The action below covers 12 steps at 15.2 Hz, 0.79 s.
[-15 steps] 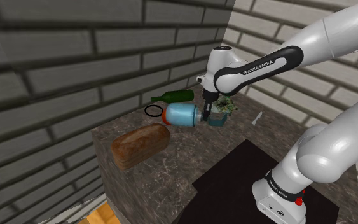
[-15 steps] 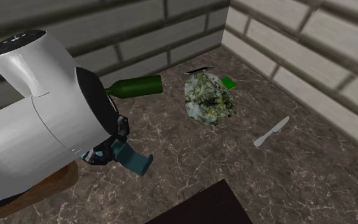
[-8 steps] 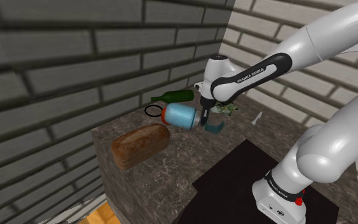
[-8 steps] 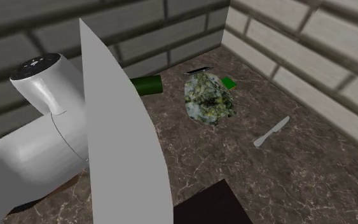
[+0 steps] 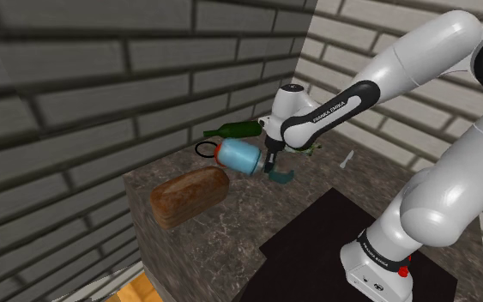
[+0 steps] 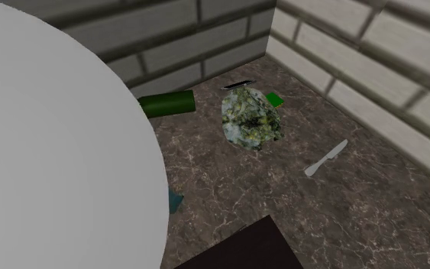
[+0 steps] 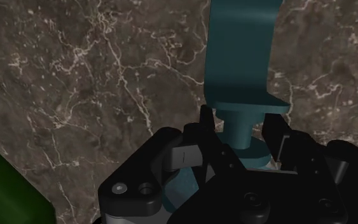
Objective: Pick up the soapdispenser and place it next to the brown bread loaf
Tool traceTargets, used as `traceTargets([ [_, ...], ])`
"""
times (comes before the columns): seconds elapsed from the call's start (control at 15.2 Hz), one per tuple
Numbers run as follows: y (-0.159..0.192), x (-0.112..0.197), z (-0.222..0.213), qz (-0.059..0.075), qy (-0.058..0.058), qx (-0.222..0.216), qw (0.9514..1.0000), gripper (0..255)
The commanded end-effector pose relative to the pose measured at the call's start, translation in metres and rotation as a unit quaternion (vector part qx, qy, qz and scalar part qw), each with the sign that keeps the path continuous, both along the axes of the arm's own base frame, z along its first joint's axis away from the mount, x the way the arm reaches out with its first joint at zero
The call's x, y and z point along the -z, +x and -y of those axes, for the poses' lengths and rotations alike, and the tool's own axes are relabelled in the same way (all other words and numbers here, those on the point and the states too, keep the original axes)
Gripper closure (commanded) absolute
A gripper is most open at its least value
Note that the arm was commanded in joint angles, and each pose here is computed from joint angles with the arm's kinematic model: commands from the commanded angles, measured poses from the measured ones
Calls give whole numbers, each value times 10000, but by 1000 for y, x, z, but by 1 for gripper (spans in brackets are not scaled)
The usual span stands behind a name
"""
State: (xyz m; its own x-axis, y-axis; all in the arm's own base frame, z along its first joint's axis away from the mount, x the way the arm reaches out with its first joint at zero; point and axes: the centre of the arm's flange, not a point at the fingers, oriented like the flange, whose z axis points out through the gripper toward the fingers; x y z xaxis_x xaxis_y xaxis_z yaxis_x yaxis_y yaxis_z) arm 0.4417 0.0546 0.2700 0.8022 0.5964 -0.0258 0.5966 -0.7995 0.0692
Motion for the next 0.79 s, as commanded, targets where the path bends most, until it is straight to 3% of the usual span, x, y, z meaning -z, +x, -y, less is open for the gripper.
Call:
traceTargets([
  [0.0,-8,23,6,-314,-59,79,9995,255],
  [0.26,-8,41,6,-314,-59,79,9995,255],
  [0.73,-8,41,6,-314,-59,79,9995,255],
])
